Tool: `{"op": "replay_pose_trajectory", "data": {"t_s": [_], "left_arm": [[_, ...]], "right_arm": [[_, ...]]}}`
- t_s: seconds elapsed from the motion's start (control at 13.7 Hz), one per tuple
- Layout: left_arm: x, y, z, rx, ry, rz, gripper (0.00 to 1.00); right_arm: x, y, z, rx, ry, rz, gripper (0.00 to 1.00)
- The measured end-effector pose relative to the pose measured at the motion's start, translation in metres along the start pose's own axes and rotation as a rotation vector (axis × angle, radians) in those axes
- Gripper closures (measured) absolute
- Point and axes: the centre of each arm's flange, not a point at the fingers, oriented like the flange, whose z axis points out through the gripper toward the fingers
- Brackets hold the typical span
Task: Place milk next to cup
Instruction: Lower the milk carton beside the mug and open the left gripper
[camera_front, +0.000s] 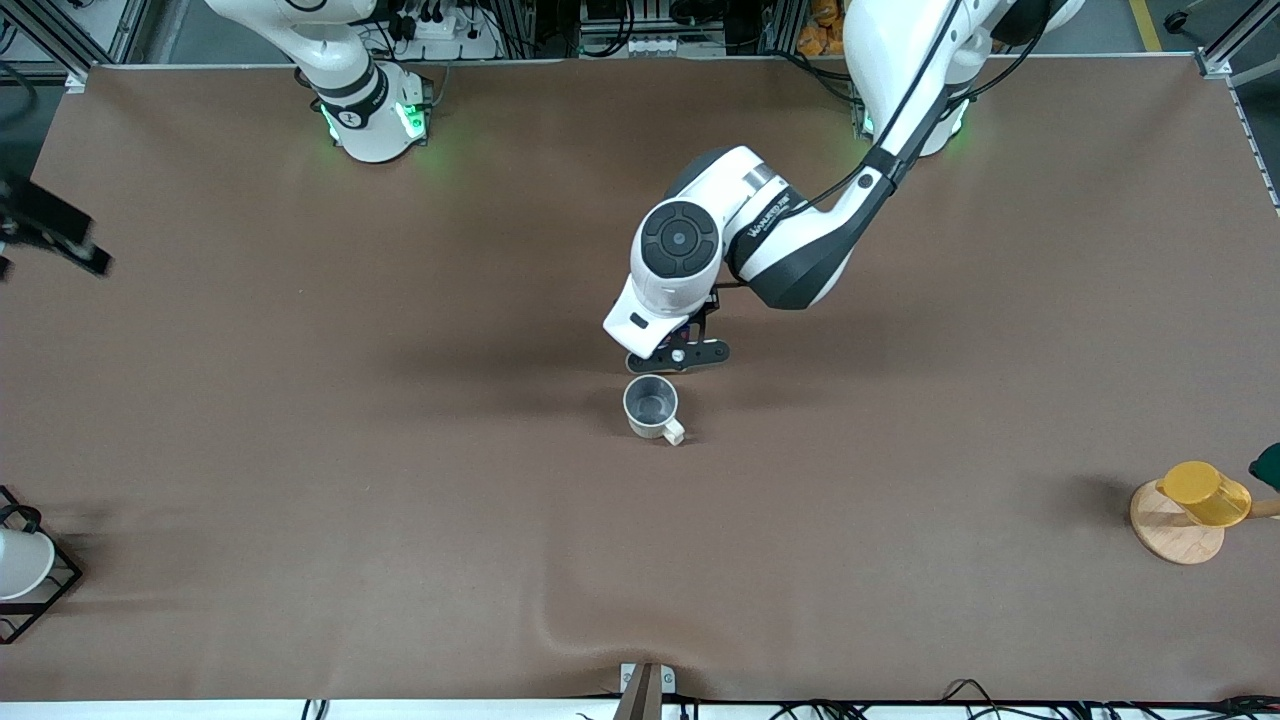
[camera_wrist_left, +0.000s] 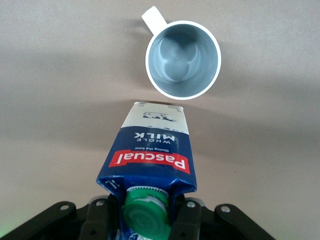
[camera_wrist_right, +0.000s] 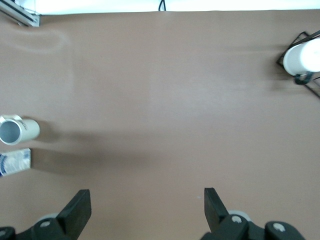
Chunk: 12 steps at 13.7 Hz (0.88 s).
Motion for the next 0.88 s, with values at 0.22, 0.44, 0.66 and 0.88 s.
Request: {"op": "replay_pose_trajectory", "data": {"t_s": [0.22,0.44,0.66,0.88], "left_arm": [[0.0,0.001,-0.001,-0.003,0.003,0.001,0.63],[-0.002,0.004,0.002,-0.009,0.007,0.006,0.63],[-0.001,0.007,0.008,-0.011,0.006,0.007,0.63],[0.001,0.007,0.01,-0.014,0.007,0.006,0.63]], "right_arm": [[0.007,0.009,0.031,-0.001,0.01,-0.012,0.0],[0.005,0.008,0.065,-0.003,0.026,-0.013,0.0],[-0.007,0.019,0.085,-0.008,0.041,0.007,0.0],[-0.018,0.019,0.093,-0.015,0.047,0.006,0.0]]}}
